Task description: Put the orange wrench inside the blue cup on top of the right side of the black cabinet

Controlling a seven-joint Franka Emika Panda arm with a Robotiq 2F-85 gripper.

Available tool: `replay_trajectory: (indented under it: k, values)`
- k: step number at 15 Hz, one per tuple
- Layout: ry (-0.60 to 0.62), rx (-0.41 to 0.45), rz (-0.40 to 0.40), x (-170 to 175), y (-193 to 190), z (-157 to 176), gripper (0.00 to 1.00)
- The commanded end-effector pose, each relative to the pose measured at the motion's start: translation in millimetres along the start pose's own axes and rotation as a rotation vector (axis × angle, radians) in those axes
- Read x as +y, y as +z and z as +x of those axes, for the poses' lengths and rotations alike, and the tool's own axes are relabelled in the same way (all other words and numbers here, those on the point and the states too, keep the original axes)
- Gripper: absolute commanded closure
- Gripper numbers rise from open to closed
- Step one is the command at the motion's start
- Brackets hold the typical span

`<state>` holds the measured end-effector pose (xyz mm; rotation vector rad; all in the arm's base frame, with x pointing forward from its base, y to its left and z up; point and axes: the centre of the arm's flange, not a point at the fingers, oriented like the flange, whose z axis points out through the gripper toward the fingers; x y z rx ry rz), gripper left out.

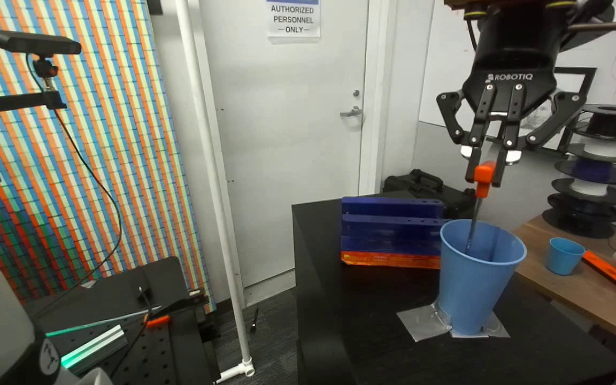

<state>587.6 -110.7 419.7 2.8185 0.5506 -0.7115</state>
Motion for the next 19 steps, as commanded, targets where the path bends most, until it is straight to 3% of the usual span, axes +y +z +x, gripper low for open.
replay_trajectory:
  k: [1,3,6,9,11,15,16,19]
  values:
    - [0.007,0.005,-0.013,4,6,2,0.54]
    - [0.021,0.02,-0.015,-1,-2,-8,0.49]
    - [0.062,0.085,-0.052,-21,-34,-41,0.23]
    - [0.166,0.212,-0.048,-46,-73,-89,0.02]
    - [0.243,0.275,-0.018,-62,-92,-125,0.0]
    - [0.393,0.362,0.133,-74,-96,-192,0.0]
    - [0.327,0.317,0.082,-61,-108,-156,0.0]
    - [0.371,0.344,0.118,-65,-103,-186,0.0]
